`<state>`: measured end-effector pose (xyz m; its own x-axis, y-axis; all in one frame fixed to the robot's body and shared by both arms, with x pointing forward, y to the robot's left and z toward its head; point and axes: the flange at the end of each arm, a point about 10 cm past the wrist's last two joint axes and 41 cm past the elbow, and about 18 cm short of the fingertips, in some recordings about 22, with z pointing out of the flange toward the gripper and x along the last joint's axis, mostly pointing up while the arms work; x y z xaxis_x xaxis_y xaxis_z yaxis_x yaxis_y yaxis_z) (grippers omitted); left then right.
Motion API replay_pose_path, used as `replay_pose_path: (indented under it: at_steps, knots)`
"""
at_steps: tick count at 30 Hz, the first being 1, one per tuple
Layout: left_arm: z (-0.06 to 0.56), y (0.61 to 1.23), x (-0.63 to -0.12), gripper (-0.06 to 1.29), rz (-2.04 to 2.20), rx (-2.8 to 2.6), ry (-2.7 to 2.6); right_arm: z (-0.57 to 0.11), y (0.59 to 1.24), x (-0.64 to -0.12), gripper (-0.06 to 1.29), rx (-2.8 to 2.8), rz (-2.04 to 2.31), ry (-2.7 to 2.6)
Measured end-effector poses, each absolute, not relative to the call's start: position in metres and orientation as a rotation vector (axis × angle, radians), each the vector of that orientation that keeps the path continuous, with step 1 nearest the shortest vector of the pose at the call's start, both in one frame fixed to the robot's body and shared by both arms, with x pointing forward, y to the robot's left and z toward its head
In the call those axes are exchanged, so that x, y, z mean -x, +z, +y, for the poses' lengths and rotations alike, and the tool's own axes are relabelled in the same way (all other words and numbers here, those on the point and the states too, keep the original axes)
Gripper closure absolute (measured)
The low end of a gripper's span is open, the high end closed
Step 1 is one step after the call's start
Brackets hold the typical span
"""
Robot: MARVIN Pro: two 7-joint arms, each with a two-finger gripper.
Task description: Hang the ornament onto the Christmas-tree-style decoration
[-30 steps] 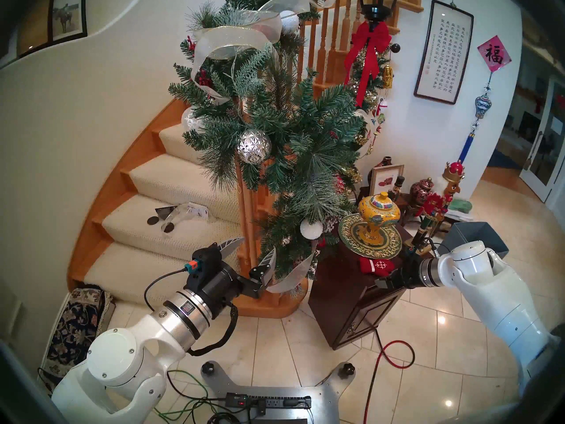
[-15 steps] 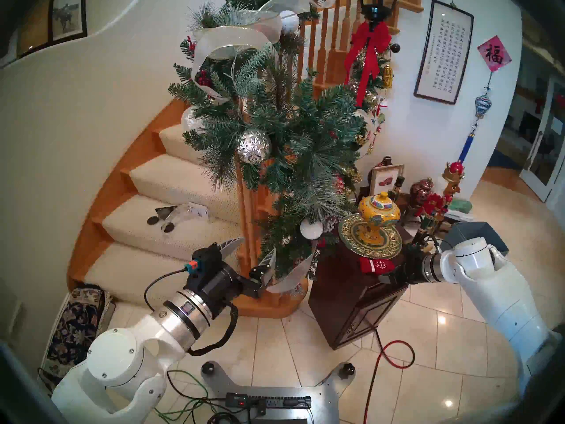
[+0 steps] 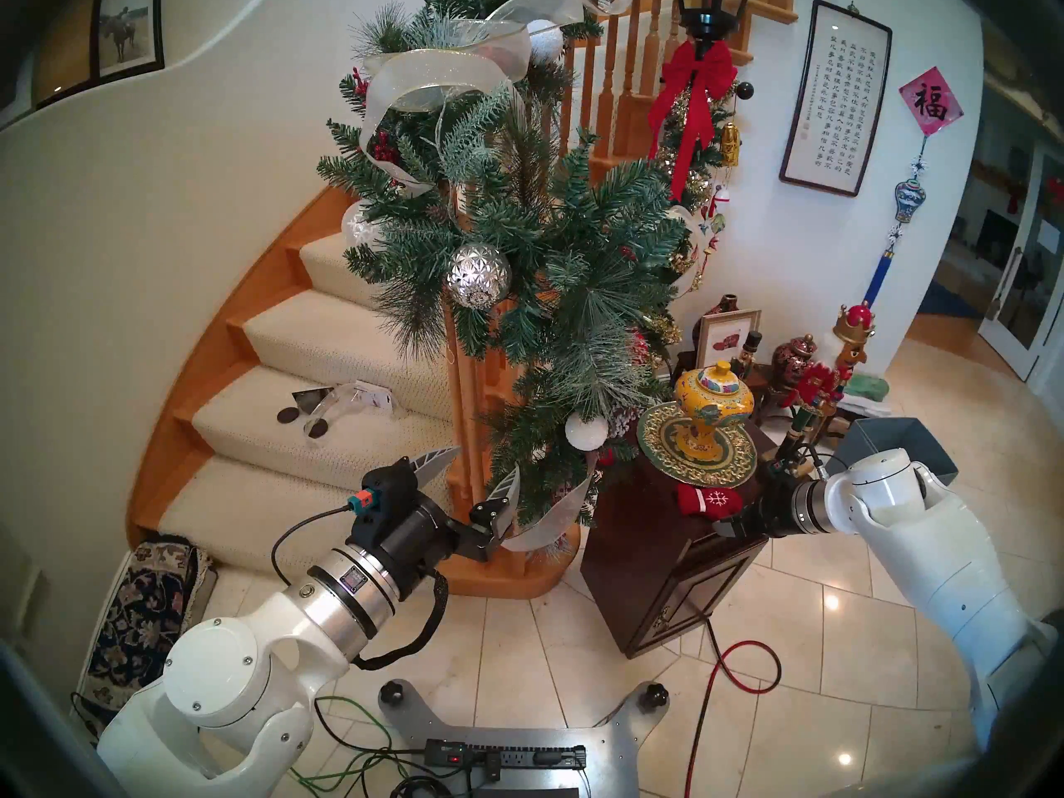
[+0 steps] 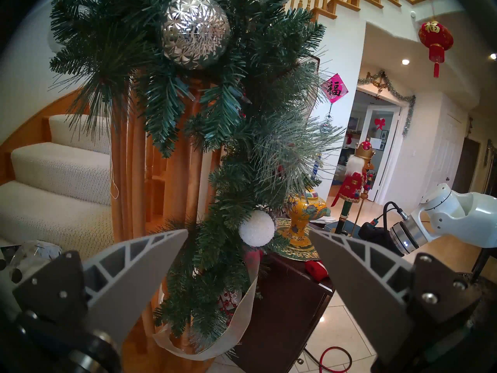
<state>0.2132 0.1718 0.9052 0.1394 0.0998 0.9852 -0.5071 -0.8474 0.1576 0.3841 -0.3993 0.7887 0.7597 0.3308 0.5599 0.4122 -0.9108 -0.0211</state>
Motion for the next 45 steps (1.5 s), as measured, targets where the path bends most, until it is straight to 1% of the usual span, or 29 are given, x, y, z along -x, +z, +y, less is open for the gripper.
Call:
replay_pose_path:
  at_steps: [38, 39, 40, 41, 42, 43, 45]
  knots:
    - [0.172, 0.905, -0.213, 0.00, -0.390, -1.965, 1.755, -0.394, 0.787, -0.395, 0.00, 2.797, -0.618, -0.855]
    - [0.172, 0.905, -0.213, 0.00, -0.390, -1.965, 1.755, -0.395, 0.787, -0.395, 0.03, 2.797, -0.617, -0.857]
    - [0.172, 0.905, -0.213, 0.00, -0.390, -1.965, 1.755, -0.395, 0.787, -0.395, 0.15, 2.796, -0.615, -0.859]
    - [0.172, 0.905, -0.213, 0.00, -0.390, -1.965, 1.755, -0.395, 0.787, -0.395, 0.23, 2.796, -0.614, -0.860]
    - [0.172, 0.905, -0.213, 0.00, -0.390, -1.965, 1.755, -0.395, 0.788, -0.395, 0.26, 2.795, -0.612, -0.862]
    - [0.172, 0.905, -0.213, 0.00, -0.390, -1.965, 1.755, -0.395, 0.788, -0.395, 0.49, 2.794, -0.607, -0.865]
    - [0.172, 0.905, -0.213, 0.00, -0.390, -1.965, 1.755, -0.395, 0.788, -0.394, 0.51, 2.793, -0.603, -0.865]
